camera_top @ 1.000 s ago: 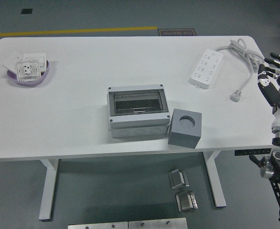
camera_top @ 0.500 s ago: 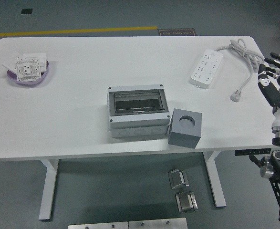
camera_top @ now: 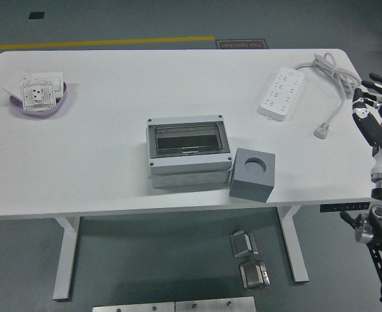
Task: Pick up the cylinder from the cube,place it in the box,flap close box
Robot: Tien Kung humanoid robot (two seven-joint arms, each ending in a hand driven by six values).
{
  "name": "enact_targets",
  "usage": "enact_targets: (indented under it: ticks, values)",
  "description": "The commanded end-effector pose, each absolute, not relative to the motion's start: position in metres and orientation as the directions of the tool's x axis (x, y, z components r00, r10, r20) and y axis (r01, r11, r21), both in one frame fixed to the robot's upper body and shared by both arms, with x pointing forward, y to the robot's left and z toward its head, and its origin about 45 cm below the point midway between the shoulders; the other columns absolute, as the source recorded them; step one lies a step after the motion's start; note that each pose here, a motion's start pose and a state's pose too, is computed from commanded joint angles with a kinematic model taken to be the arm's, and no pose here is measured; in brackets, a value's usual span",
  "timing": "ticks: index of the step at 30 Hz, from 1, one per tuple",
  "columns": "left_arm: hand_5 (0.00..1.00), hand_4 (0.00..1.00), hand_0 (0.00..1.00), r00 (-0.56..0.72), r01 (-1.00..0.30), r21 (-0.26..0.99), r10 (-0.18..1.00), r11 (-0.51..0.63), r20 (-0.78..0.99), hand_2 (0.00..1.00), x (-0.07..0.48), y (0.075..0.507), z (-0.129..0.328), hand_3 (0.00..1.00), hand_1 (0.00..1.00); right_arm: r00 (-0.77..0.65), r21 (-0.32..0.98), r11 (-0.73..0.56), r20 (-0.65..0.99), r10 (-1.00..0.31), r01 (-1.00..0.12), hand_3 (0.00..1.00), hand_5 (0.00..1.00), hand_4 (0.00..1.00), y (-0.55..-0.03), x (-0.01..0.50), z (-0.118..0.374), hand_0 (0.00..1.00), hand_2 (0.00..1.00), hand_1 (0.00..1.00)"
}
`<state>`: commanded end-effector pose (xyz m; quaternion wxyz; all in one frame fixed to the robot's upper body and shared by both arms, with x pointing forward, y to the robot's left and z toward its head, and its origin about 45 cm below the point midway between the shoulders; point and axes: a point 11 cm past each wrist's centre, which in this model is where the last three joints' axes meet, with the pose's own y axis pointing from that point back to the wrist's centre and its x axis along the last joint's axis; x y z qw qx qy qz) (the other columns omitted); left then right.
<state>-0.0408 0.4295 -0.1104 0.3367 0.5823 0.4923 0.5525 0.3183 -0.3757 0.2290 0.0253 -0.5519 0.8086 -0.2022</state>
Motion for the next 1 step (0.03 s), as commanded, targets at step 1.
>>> enact_targets:
  ticks: [1]
  values:
    - [0.038, 0.403, 0.669, -0.095, 0.201, 0.936, 0.945, -0.289, 0.312, 0.576, -0.0408, 0.4295, -0.1104, 0.674, 0.672, -0.389, -0.355, 0.308, 0.183, -0.903, -0.883, 0.697, 0.229, 0.646, -0.3755, 0.3184, 0.2290, 0.545, 0.651, 0.548]
